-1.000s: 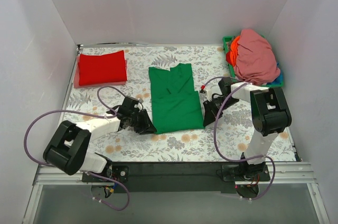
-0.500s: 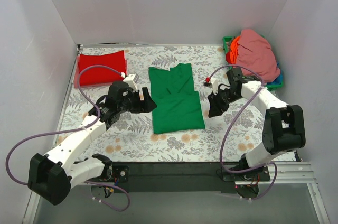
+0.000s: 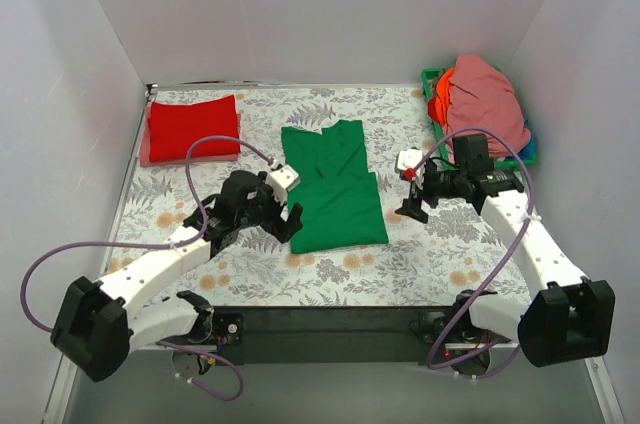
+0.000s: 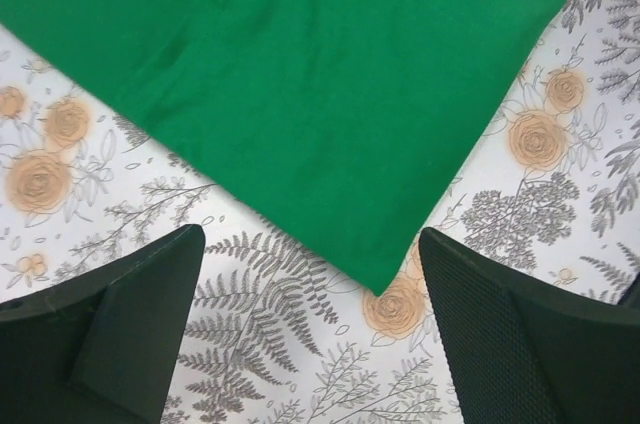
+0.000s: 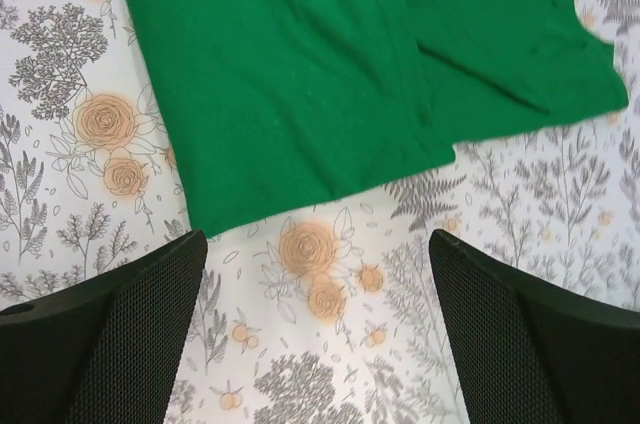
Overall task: Fold and stack the t-shirts
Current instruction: Fold the tshirt
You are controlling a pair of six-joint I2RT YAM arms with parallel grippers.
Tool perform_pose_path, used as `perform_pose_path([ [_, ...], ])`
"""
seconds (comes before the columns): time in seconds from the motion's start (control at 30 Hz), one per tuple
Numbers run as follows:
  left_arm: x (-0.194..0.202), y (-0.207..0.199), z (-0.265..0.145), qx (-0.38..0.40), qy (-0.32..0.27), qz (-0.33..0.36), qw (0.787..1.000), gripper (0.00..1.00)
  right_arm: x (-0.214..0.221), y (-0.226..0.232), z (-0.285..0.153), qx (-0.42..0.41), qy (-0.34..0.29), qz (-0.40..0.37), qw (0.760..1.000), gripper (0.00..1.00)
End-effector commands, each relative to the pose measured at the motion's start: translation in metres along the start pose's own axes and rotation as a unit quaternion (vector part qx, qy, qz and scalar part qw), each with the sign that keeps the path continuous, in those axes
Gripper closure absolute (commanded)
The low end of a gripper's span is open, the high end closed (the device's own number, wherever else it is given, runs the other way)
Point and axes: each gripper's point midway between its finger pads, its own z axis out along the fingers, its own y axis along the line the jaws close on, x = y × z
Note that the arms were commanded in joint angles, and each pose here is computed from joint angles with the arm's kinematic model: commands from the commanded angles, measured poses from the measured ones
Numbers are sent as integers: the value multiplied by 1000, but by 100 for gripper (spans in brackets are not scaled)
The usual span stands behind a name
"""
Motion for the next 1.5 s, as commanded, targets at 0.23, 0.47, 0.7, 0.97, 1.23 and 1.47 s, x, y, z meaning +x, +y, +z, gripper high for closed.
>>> perform_pose_path([
  [0.23, -26, 8, -35, -44, -130, 139, 981, 2, 14, 59, 52, -104, -21, -145, 984, 2],
  [0.47, 33, -46, -17, 71, -71, 243, 965, 5, 36, 52, 68, -62, 29, -173, 983, 2],
  [0.7, 62, -48, 10, 56, -12, 306, 950, 11, 57, 70, 86, -76, 43, -162, 983, 7],
  [0.97, 72, -36, 37, 33, 4, 336, 941, 16, 65, 75, 95, -82, 52, -156, 983, 12],
  [1.23, 78, -26, 50, 12, 18, 348, 937, 28, 80, 80, 102, -91, 72, -148, 982, 20],
  [1.47, 83, -15, 49, -15, 24, 354, 935, 69, 99, 71, 109, -73, 112, -124, 983, 41],
])
